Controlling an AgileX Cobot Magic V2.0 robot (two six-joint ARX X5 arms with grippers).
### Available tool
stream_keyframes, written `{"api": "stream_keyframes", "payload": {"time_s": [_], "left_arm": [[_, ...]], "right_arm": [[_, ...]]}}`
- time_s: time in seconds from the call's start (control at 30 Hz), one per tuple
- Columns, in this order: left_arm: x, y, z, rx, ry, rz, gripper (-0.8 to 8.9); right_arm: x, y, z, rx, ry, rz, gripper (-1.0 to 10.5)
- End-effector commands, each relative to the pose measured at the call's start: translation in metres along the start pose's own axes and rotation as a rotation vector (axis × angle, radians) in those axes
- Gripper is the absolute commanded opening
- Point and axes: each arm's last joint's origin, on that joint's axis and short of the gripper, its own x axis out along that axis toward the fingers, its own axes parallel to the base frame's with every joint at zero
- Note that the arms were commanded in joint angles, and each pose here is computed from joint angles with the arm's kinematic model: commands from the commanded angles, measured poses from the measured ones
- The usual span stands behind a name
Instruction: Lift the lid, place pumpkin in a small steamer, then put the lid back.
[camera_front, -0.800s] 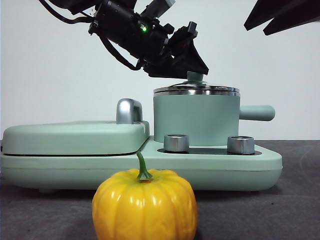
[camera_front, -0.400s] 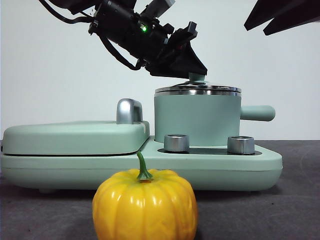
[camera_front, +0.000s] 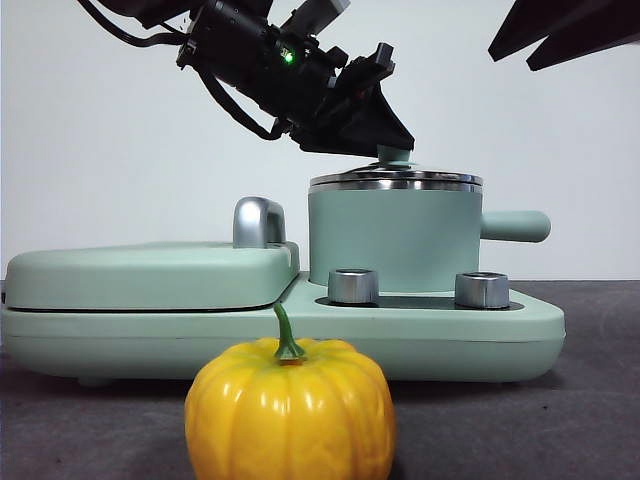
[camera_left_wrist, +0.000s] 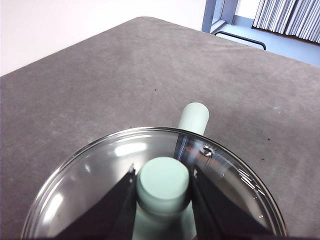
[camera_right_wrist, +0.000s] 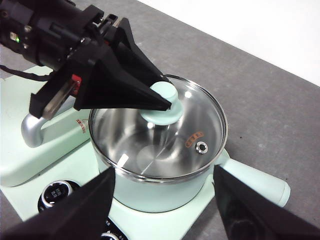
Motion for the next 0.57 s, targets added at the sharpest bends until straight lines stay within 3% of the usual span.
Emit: {"api": "stream_keyframes", "payload": {"time_s": [0.03, 0.4, 0.57], "left_arm": [[-0.005, -0.004, 0.017, 0.020, -0.056, -0.001, 0.08], [-0.032, -0.010, 0.046, 0.037, -0.133, 0.014, 0.08], [-0.056, -0.015, 0.061, 0.033, -0.134, 0.075, 0.08]], "right_arm": [[-0.001, 0.000, 0.005, -0.005, -0.019, -0.003, 3.1], [-0.001, 0.000, 0.006, -0.005, -0.019, -0.003, 3.1], [-0.001, 0.000, 0.005, -0.005, -0.019, -0.003, 3.1]]}}
